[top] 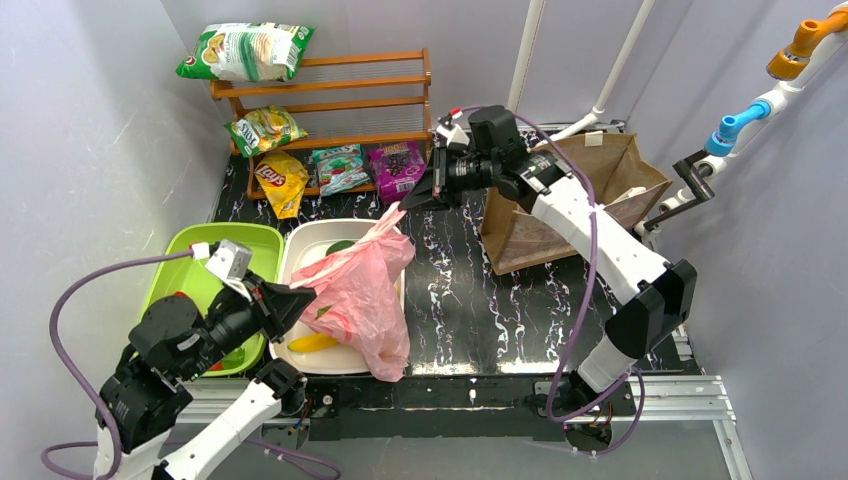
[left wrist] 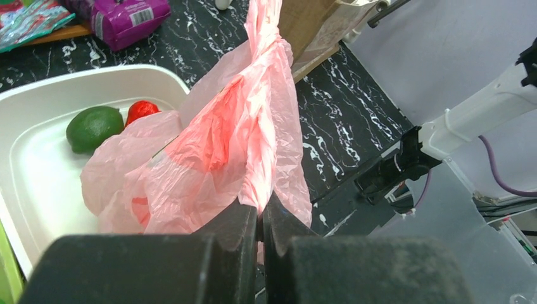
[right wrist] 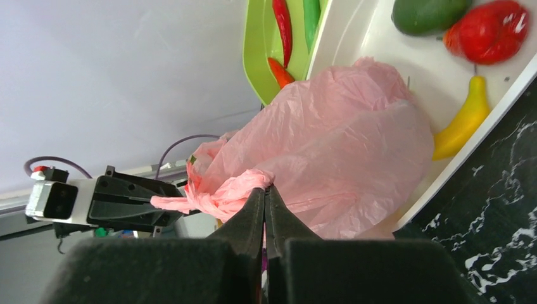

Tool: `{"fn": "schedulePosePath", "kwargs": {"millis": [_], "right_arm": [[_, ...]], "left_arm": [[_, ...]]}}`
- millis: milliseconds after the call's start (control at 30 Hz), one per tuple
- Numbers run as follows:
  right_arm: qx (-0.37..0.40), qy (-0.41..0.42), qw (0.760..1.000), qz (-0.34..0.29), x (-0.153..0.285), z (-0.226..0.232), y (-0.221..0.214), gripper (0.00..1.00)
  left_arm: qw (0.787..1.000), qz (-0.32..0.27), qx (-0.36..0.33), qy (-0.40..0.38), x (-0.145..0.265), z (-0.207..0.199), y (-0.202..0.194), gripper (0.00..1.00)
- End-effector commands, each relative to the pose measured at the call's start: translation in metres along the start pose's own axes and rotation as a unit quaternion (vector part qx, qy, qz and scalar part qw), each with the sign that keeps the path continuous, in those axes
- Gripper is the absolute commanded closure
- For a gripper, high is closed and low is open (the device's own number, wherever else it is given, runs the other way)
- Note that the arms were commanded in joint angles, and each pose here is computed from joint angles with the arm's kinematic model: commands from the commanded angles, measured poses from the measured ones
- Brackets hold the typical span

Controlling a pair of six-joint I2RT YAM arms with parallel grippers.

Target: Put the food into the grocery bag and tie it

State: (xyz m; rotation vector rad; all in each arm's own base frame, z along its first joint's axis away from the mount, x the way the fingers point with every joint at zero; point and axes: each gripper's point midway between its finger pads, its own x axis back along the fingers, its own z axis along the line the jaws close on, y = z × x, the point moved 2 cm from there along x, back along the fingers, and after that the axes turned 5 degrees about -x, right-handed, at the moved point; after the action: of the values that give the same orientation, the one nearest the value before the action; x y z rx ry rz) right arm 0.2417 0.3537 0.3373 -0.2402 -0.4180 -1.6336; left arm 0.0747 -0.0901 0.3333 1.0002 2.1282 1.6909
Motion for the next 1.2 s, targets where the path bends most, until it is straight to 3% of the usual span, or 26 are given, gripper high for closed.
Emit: {"fn": "schedulePosePath", "kwargs": {"millis": [0, 200, 433, 667, 867, 900, 1033, 1167], "right_arm": [[0.119, 0.001, 0.979, -0.164, 0.066, 0.043, 0.051, 0.99], [0.155, -0.038, 0.967, -0.199, 0.118, 0.043, 0.014, 0.99], [0.155, -0.131, 0.953, -0.224, 0.161, -0.016, -0.035, 0.99], [0.186, -0.107, 0.966, -0.143, 0.134, -0.093, -0.086, 0.99], [0.203, -0.133, 0.966, -0.088, 0.126, -0.118, -0.094, 0.99], [0.2, -0.127, 0.969, -0.073, 0.123, -0.118, -0.097, 0.96], [0.195, -0.096, 0.975, -0.037, 0.119, -0.107, -0.105, 0.58], [0.222, -0.062, 0.972, -0.054, 0.126, -0.085, -0.103, 0.23]], "left_arm": [[0.998, -0.003, -0.017, -0.054, -0.005, -0.024, 0.031, 1.0], [0.985, -0.012, -0.041, -0.167, -0.049, -0.065, 0.077, 1.0], [0.966, 0.017, -0.041, -0.255, -0.106, -0.084, 0.073, 1.0], [0.97, 0.081, -0.012, -0.23, -0.158, -0.059, 0.013, 1.0], [0.968, 0.132, 0.019, -0.214, -0.17, -0.047, -0.028, 1.0], [0.967, 0.136, 0.02, -0.213, -0.169, -0.047, -0.028, 1.0], [0.967, 0.15, 0.015, -0.207, -0.157, -0.047, -0.027, 1.0], [0.965, 0.153, 0.003, -0.214, -0.146, -0.05, -0.024, 1.0]]}}
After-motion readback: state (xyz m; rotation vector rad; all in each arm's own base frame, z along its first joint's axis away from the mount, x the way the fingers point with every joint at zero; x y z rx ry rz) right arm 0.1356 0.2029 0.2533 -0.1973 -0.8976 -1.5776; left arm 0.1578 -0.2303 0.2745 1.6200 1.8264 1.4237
